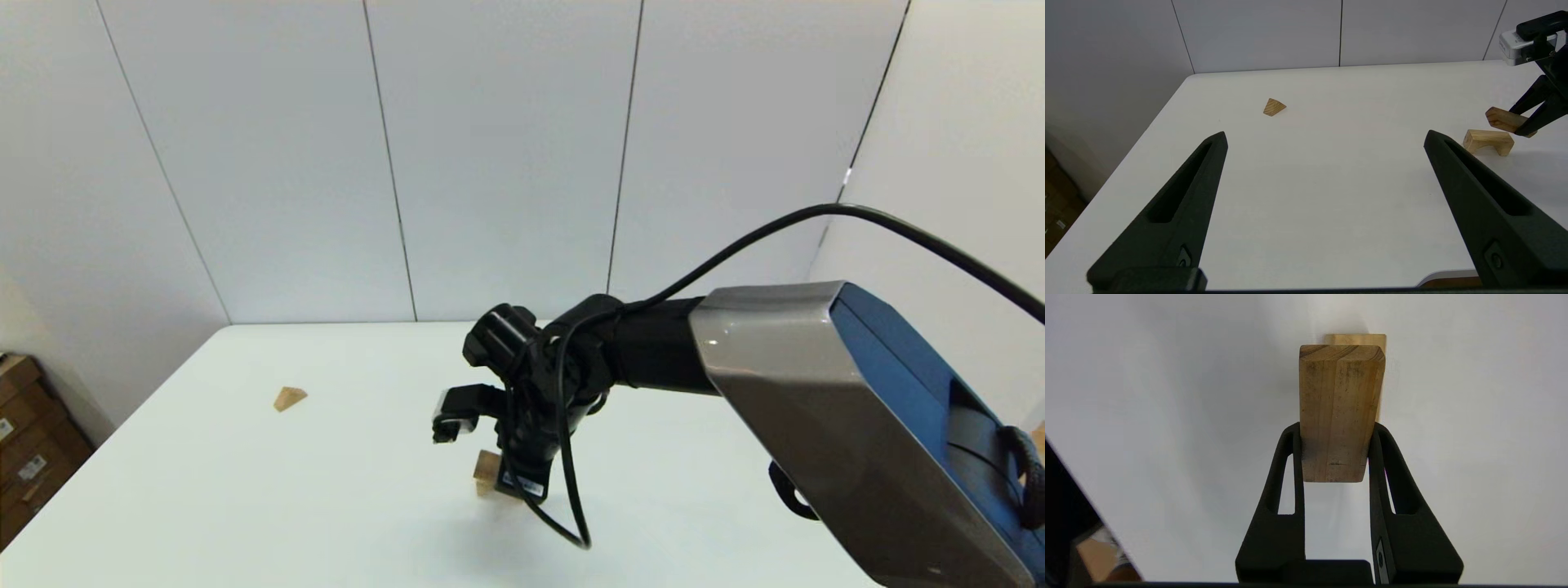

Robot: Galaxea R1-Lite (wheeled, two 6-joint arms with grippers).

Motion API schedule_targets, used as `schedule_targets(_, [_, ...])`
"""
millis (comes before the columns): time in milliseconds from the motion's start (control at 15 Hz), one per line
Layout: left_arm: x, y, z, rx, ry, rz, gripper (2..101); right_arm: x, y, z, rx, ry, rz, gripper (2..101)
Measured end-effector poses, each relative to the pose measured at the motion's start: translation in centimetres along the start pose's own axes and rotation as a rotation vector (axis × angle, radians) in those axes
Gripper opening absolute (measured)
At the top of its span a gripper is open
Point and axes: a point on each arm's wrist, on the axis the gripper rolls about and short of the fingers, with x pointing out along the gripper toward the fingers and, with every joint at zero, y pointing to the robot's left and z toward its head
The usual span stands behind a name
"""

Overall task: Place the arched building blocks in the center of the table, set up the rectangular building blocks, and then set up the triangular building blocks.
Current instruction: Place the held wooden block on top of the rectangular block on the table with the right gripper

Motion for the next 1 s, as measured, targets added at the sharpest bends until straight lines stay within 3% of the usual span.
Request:
schedule_targets(467, [0.00, 0.00, 0.00, 0.000, 0.000, 0.000, 97.8, 0.50, -0.90, -0.16, -0.089, -0.023, -0.027, 24.7])
schedule_targets(1000, [0.00, 0.00, 0.00, -0.001, 0.000, 0.000, 97.8, 0.90, -1.12, -0.22, -0.108, -0.023, -0.038, 24.6])
